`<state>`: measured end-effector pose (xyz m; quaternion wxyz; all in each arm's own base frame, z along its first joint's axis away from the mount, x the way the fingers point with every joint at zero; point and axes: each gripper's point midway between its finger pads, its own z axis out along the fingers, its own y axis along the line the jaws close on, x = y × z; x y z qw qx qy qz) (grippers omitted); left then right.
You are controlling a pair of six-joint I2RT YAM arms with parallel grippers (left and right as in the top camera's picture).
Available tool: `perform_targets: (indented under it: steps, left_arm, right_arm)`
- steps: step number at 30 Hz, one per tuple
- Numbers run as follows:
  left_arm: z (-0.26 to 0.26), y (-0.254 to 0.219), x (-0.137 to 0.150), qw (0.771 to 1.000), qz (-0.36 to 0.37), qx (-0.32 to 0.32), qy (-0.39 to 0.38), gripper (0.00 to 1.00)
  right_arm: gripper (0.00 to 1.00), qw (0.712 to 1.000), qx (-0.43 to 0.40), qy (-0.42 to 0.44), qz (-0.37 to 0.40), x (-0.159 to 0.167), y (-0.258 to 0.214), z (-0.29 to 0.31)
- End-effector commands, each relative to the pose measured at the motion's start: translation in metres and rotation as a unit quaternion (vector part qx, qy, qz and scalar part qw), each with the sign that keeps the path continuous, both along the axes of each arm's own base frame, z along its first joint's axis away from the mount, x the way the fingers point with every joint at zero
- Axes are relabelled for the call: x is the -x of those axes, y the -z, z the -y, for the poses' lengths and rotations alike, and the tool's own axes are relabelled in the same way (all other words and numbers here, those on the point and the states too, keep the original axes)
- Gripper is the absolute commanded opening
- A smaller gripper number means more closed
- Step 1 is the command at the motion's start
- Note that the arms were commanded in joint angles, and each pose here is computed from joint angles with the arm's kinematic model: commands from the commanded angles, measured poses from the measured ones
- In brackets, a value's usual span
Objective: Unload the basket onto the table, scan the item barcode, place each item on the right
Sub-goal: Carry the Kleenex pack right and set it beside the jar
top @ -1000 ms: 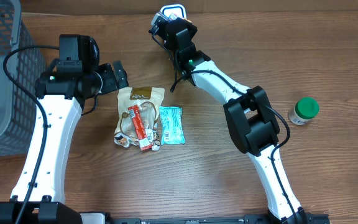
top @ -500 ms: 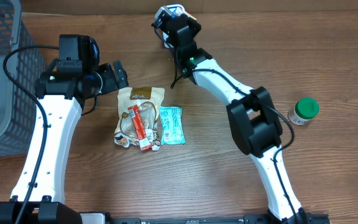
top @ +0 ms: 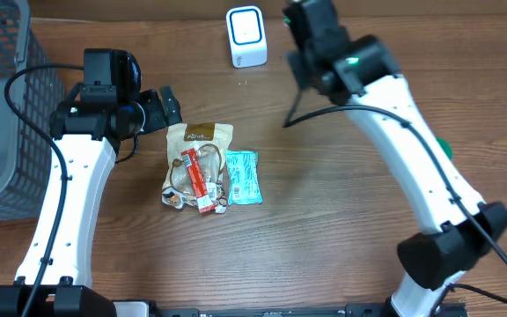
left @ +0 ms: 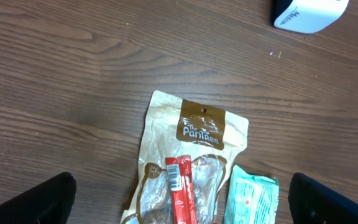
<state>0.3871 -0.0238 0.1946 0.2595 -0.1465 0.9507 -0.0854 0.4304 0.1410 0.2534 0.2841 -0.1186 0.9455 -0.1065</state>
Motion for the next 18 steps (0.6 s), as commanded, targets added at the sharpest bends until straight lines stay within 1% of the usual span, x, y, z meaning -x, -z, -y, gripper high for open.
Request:
perform_targets:
  steps: [1, 5, 9, 11, 18]
  left_arm:
    - [-0.001, -0.005, -0.001, 1.0, 0.009, -0.008, 0.009, 1.0]
    - [-0.001, -0.005, -0.001, 1.0, 0.009, -0.008, 0.009, 1.0]
    - [-0.001, -0.005, -0.001, 1.0, 0.009, -0.008, 0.009, 1.0]
    - [-0.001, -0.005, -0.001, 1.0, 0.009, -0.008, 0.009, 1.0]
    - [-0.001, -0.005, -0.001, 1.0, 0.009, -0.008, 0.009, 1.0]
  right_arm:
    - [0.04, 0.983, -0.045, 0.15, -0.093, 0.027, 0.044, 0.034]
    - [0.04, 0.957, -0.005, 0.225, -0.183, 0.064, 0.085, 0.073]
    - [0.04, 0.937, 0.019, 0.266, -0.226, 0.084, 0.119, 0.101]
    - [0.04, 0.93, 0.026, 0.282, -0.234, 0.088, 0.138, 0.116]
    - [0.04, 0.925, 0.028, 0.313, -0.215, 0.083, 0.171, 0.143]
